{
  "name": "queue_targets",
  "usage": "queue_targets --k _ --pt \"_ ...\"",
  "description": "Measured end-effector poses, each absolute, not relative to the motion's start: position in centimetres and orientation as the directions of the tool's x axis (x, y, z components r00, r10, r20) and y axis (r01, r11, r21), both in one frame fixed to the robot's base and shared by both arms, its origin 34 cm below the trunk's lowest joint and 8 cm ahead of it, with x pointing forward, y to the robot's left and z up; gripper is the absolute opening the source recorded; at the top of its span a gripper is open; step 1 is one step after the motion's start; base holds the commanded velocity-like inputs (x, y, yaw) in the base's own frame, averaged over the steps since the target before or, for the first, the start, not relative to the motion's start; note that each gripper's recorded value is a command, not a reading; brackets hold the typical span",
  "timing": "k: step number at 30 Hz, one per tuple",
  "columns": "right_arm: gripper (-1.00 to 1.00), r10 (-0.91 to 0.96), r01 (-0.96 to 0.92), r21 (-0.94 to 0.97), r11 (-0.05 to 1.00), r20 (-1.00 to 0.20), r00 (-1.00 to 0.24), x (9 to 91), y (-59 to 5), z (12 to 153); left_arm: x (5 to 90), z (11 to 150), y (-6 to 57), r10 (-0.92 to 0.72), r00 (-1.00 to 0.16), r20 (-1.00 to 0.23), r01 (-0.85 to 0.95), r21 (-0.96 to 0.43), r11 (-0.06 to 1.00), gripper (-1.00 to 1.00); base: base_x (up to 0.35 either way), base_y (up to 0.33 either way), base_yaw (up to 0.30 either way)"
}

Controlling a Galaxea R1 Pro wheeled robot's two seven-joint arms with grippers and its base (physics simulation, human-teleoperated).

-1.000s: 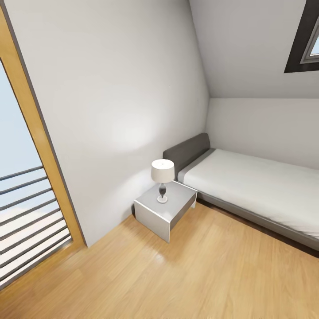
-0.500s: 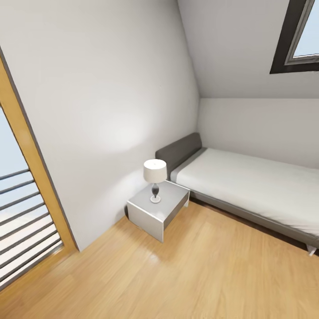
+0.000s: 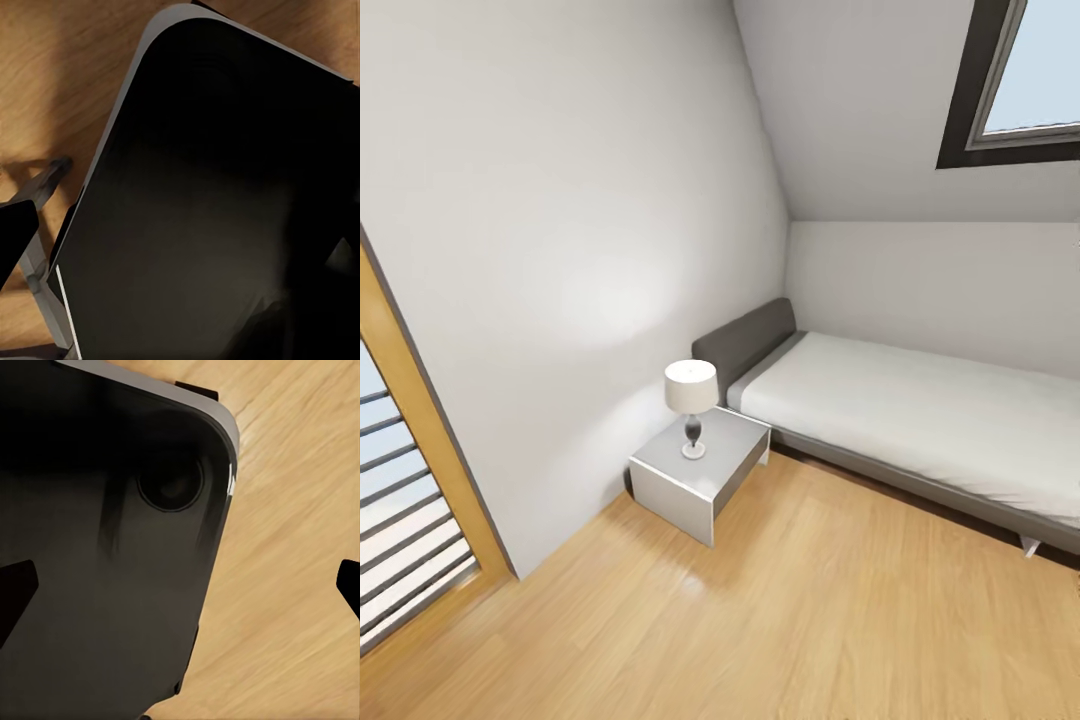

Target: Attach the digital camera to the camera tripod in the bedroom.

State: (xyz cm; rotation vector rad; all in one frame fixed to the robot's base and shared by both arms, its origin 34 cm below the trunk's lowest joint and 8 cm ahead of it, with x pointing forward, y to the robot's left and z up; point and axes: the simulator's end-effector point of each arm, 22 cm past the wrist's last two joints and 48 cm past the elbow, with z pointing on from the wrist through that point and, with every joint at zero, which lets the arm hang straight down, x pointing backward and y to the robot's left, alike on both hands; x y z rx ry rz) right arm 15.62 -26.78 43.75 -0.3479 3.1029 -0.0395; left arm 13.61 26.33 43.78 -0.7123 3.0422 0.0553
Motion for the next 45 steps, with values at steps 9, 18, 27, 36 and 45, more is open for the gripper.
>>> queue_targets --k 9,18,27,36,45 --pt "1.0 -0.225 -0.224 -0.03 0.974 -0.015 -0.974 15.6 -27.0 43.8 13.7 43.8 26.3 -0.444 -0.896 -0.025 -0.445 0.03 0.895 1.0 0.0 0.0 -0.009" --pt "1.0 -0.227 -0.226 -0.031 0.974 -0.015 -0.974 15.6 -27.0 43.8 13.7 43.8 26.3 -0.444 -0.896 -0.025 -0.445 0.03 0.895 1.0 0.0 0.0 -0.001" --pt "1.0 -0.227 -0.226 -0.03 0.974 -0.015 -0.974 15.6 -27.0 43.8 13.6 43.8 26.4 -0.444 -0.896 -0.025 -0.445 0.031 0.895 1.0 0.0 0.0 0.0" --pt "1.0 -0.221 -0.22 -0.03 0.975 -0.018 -0.975 15.7 -27.0 43.8 14.0 43.8 27.2 -0.446 -0.894 -0.036 -0.447 0.038 0.894 1.0 0.0 0.0 0.0" --pt "1.0 -0.224 -0.223 -0.03 0.974 -0.017 -0.974 15.7 -27.2 43.8 18.6 44.5 34.8 -0.456 -0.877 -0.152 -0.474 0.118 0.873 1.0 0.0 0.0 0.0"
